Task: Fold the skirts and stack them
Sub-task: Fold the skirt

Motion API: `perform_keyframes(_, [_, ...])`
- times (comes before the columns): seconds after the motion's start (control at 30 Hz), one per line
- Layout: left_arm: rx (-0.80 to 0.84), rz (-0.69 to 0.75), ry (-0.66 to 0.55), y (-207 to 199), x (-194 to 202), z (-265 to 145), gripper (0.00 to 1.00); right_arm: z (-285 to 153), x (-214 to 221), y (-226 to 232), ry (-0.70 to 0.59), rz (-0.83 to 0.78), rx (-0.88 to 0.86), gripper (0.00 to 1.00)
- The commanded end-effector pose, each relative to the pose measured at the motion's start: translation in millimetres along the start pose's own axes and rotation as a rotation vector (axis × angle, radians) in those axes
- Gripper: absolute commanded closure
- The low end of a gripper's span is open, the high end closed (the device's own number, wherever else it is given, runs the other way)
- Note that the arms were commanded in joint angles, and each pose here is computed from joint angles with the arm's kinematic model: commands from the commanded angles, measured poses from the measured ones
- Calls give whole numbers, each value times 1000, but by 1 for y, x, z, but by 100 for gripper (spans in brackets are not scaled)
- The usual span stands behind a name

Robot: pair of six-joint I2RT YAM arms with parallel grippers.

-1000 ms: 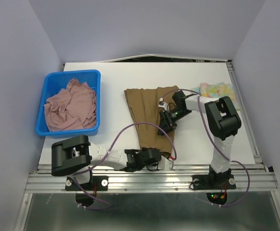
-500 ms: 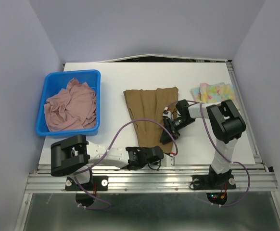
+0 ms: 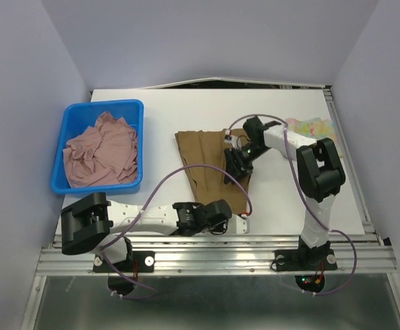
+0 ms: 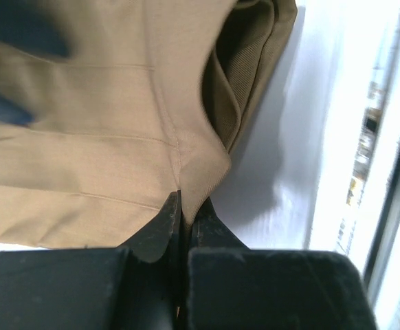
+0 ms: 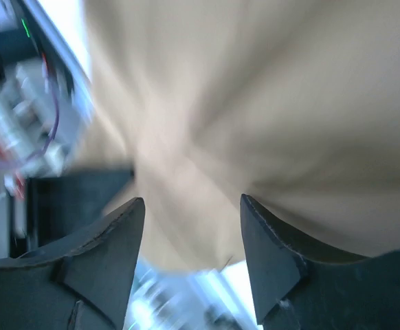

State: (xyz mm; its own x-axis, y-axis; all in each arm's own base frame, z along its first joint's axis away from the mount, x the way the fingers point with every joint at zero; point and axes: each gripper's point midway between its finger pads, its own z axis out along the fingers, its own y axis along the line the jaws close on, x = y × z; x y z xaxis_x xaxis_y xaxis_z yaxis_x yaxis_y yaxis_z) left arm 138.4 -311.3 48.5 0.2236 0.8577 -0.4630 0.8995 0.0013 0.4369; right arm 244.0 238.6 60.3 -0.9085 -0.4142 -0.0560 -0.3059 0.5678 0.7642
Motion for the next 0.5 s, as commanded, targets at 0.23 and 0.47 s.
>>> perform_keyframes(0.23, [267,-5,-114,-27,-34,-52,100,-92,-196,21,-436,-493,255,23])
perform_keyframes(0.47, [423,-76,-191,-23,-64,-88,100,-56,-227,-42,-443,-479,322,21])
